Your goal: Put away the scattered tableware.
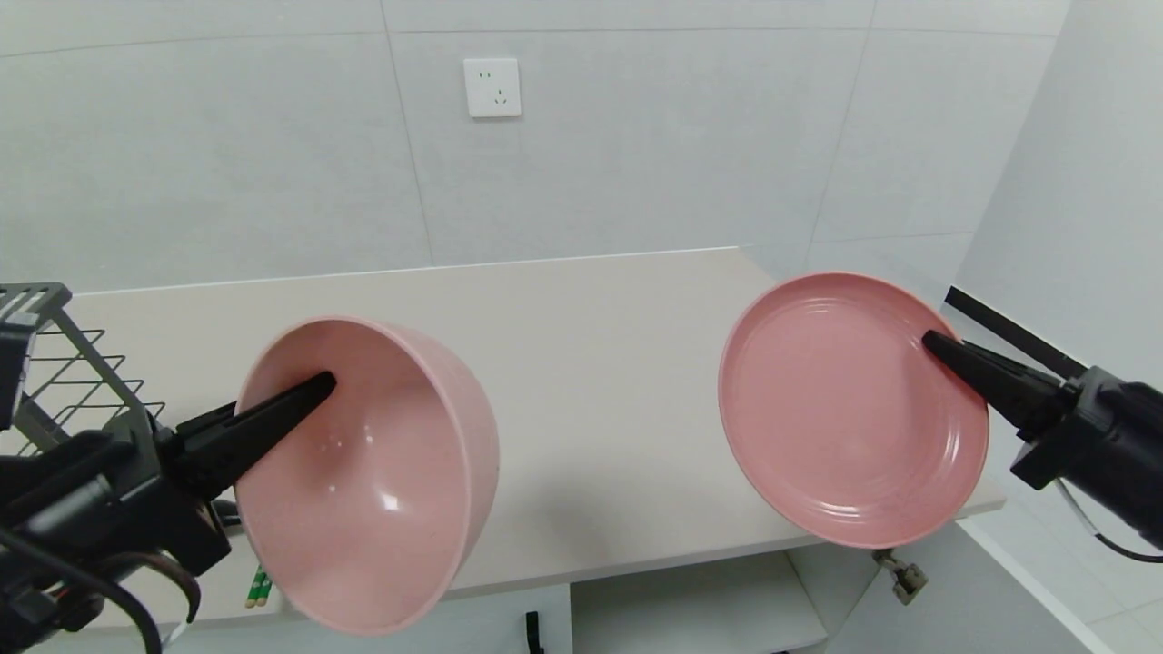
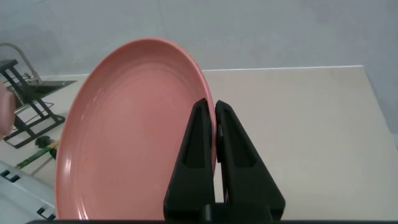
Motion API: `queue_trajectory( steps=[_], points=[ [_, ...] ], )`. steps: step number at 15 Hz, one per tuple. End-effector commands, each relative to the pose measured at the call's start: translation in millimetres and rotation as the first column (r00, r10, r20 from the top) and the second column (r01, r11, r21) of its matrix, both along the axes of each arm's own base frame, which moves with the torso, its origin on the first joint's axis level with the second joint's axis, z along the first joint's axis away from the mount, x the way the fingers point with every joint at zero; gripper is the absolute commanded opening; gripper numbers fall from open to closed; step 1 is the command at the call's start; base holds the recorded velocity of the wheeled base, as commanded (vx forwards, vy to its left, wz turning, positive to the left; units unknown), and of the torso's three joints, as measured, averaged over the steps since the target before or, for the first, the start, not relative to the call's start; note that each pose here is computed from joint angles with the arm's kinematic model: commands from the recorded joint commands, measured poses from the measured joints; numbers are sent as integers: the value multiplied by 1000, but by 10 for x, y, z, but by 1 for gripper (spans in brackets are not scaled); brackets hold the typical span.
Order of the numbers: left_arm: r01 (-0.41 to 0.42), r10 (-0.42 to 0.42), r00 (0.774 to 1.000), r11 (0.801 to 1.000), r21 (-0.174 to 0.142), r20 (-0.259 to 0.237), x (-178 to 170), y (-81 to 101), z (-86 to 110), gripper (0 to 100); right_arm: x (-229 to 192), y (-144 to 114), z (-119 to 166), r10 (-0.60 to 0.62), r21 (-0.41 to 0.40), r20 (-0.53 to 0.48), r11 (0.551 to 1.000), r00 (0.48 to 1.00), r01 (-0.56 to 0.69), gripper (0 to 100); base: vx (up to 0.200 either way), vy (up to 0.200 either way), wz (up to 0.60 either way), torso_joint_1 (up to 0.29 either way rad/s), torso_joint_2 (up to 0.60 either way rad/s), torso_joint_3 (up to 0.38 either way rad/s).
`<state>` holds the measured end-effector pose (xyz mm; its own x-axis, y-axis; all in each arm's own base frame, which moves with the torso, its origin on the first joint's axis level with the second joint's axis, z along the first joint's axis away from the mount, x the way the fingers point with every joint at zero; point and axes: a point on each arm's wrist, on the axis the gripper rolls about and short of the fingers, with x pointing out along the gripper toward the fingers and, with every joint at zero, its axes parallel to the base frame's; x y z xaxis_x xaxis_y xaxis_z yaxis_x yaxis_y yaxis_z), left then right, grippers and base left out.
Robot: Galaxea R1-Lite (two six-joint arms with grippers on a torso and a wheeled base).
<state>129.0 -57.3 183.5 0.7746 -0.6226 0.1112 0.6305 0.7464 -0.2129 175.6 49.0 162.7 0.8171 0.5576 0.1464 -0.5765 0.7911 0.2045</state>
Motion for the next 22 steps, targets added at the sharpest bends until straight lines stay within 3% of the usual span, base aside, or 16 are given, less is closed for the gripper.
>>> queue_trajectory(
  steps=[1, 2, 5, 8, 11, 14, 16, 18, 22],
  points=[
    [-77, 78, 996, 997, 10, -45, 68, 101, -103, 0, 74, 24, -48, 3, -1, 1, 1000, 1000, -3, 0, 0, 0, 0, 0, 0, 0],
    [-115, 115, 993, 993, -3, -24, 92, 154, -60, 0, 139, 30, -111, -5, -10, -13, 1000, 1000, 5, 0, 0, 0, 0, 0, 0, 0],
    [-124, 124, 992, 992, 2, -10, 105, 160, -41, 0, 169, 34, -126, -7, -14, -19, 1000, 1000, 7, 0, 0, 0, 0, 0, 0, 0],
    [-117, 117, 992, 993, -12, 39, 23, 169, 18, 0, 170, 21, -129, -13, -14, -21, 1000, 1000, 13, 0, -200, 0, 0, 7, 5, 1],
    [-112, 112, 992, 994, -19, 54, -25, 177, 39, 0, 164, 17, -126, -15, -14, -19, 1000, 1000, 15, 0, -200, 0, 0, -2, 2, 1],
    [-78, 79, 996, 997, -14, 42, -35, 133, 20, 0, 157, 18, -129, -13, -16, -20, 1000, 1000, 13, 0, -200, 0, 0, 4, 1, 2],
    [-75, 74, 996, 997, 20, 40, -41, 130, -30, 0, 147, 29, -145, -10, -31, -18, 999, 1000, 9, 0, -200, 0, 0, 0, 0, -2],
    [30, -31, 999, 999, 29, 13, -77, 47, -75, 0, 127, 73, -216, 9, -81, -25, 997, 1000, -11, 0, 0, 0, 0, 0, 0, 0],
    [47, -46, 999, 998, 38, -24, -69, 30, -152, 0, 122, 88, -234, 16, -90, -29, 996, 999, -18, 0, 0, 0, 0, -133, 328, 194]
  ],
)
